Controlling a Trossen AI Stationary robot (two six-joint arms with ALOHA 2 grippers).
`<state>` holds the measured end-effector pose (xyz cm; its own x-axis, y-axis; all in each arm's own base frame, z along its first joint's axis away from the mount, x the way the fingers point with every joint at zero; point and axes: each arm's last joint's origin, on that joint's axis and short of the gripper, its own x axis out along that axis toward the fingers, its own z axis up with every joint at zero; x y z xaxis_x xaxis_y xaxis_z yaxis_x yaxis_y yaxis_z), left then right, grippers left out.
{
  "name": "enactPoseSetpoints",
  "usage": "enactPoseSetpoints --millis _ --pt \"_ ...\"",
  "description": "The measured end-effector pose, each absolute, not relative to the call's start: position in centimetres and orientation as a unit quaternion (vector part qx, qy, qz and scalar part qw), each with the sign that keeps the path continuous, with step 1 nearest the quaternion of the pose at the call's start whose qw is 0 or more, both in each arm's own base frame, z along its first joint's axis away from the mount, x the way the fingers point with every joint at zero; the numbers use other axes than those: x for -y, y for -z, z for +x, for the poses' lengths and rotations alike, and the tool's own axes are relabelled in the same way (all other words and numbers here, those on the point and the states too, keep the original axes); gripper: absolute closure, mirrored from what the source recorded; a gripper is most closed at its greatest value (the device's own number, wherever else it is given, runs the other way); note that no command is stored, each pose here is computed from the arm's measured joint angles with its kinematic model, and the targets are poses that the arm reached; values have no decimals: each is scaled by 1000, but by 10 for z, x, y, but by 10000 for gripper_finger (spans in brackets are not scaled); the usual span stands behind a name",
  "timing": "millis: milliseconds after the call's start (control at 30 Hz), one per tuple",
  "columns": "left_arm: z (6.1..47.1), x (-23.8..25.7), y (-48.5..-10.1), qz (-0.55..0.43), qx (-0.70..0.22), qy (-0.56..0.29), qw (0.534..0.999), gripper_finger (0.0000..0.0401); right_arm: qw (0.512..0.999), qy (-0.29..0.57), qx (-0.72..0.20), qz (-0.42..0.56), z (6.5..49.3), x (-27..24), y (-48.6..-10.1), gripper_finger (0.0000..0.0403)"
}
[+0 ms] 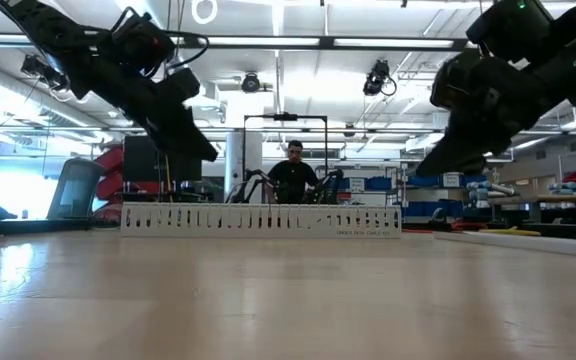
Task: Ziptie cables
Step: Close the white cable duct
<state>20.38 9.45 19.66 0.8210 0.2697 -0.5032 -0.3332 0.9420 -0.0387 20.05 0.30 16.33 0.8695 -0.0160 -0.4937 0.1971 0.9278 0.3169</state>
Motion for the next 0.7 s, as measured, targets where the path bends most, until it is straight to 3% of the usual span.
enactPoseSetpoints --millis 267,533,700 --pt "210 -92 -208 -61 -190 -86 976 258 925 94 -292 226 176 0 -169 401" --pt "213 -86 -209 -58 -184 -72 979 258 854 246 -363 281 132 5 -164 402" --pt "215 -82 -209 -58 -185 -64 979 258 831 268 -367 321 123 3 -164 402"
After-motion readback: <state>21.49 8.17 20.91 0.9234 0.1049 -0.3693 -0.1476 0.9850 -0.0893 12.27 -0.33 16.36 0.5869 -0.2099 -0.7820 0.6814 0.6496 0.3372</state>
